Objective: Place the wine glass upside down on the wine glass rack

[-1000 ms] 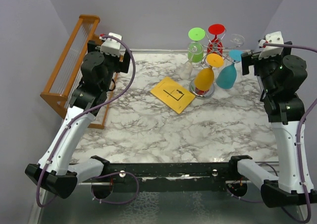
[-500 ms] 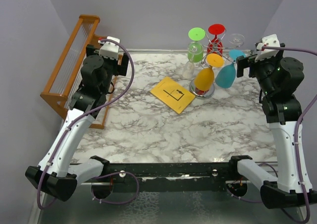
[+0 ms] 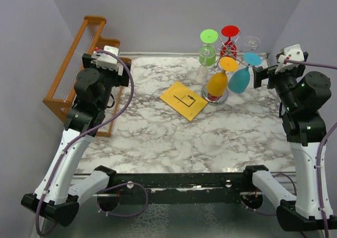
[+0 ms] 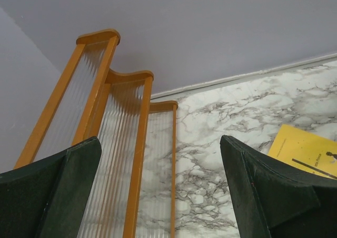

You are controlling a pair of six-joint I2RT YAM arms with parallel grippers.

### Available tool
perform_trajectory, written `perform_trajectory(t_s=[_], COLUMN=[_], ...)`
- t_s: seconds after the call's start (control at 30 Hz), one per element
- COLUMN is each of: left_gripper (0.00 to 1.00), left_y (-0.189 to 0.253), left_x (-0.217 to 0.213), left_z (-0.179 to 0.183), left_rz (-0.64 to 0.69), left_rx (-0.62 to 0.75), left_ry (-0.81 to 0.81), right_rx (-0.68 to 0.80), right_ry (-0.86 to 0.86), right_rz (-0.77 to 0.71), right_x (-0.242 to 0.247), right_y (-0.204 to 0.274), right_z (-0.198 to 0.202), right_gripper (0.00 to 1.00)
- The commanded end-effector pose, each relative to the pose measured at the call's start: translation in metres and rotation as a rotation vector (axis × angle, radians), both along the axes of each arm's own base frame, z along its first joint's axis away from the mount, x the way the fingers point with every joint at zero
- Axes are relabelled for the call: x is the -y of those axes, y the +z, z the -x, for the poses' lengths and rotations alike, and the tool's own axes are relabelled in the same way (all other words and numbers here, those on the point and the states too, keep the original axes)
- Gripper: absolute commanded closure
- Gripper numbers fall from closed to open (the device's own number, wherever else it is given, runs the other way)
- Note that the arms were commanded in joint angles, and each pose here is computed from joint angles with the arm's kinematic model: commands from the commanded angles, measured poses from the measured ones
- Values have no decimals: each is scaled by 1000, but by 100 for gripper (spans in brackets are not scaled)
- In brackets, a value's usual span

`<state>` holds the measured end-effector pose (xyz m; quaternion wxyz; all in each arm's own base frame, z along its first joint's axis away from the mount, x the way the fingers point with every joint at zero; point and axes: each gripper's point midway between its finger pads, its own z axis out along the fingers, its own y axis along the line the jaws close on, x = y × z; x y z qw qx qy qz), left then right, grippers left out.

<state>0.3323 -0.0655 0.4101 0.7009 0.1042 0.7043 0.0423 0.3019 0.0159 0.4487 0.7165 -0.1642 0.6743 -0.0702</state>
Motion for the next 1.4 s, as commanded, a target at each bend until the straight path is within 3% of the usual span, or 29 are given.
perform_trajectory(t_s=[0.0,0.77,1.37], left_gripper=[1,1,1], left_y=[-3,-15,-4], left_x=[-2,-11,-16], left_z=[8,11,23], left_rz=[41,118,125], left_rx=[-3,-60,-59], left_ry=[-34,-20,-33], right_rx=[11,-88,-87], right_ry=[17,-37,-25], right_rz=[2,-74,-81], right_x=[-2,20,18], right_y=[-3,-48,-45], right_z=[15,15,26], right_gripper=[1,0,0])
